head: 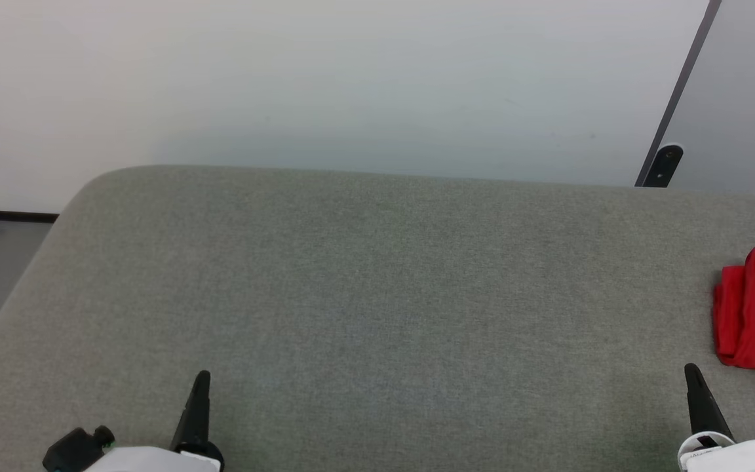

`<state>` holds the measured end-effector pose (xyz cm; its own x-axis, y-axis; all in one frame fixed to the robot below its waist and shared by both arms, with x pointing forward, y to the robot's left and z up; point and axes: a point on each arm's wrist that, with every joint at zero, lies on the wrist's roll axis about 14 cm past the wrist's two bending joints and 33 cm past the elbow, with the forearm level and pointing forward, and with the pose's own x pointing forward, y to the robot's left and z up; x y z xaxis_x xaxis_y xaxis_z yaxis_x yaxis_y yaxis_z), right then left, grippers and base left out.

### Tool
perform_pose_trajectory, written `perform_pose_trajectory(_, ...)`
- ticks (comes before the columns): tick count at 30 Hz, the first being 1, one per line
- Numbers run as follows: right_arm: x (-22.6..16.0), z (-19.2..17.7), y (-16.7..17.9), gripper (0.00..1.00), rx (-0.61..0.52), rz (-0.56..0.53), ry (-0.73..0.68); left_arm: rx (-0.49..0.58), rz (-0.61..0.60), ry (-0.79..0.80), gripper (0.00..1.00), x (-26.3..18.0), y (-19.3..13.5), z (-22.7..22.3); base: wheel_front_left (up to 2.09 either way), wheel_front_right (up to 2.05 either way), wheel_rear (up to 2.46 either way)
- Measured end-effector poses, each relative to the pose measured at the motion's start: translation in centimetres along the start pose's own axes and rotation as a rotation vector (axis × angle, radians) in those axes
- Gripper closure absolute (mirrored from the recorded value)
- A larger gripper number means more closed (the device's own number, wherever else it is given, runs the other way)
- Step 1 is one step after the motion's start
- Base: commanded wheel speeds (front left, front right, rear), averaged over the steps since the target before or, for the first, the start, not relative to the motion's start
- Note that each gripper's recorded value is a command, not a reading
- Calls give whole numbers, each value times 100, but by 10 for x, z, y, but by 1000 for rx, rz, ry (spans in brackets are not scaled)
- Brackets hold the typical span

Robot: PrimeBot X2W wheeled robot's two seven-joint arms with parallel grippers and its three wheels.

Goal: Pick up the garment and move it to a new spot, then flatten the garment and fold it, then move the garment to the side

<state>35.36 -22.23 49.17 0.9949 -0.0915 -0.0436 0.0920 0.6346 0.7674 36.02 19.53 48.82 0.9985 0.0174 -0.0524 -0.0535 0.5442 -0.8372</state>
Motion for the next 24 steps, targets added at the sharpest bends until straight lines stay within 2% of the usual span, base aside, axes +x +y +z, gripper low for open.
perform_pose_trajectory(24, 12, -4, 9, 100, 278, 16, 27, -232, -7, 3, 100, 11, -4, 5, 0, 0, 0)
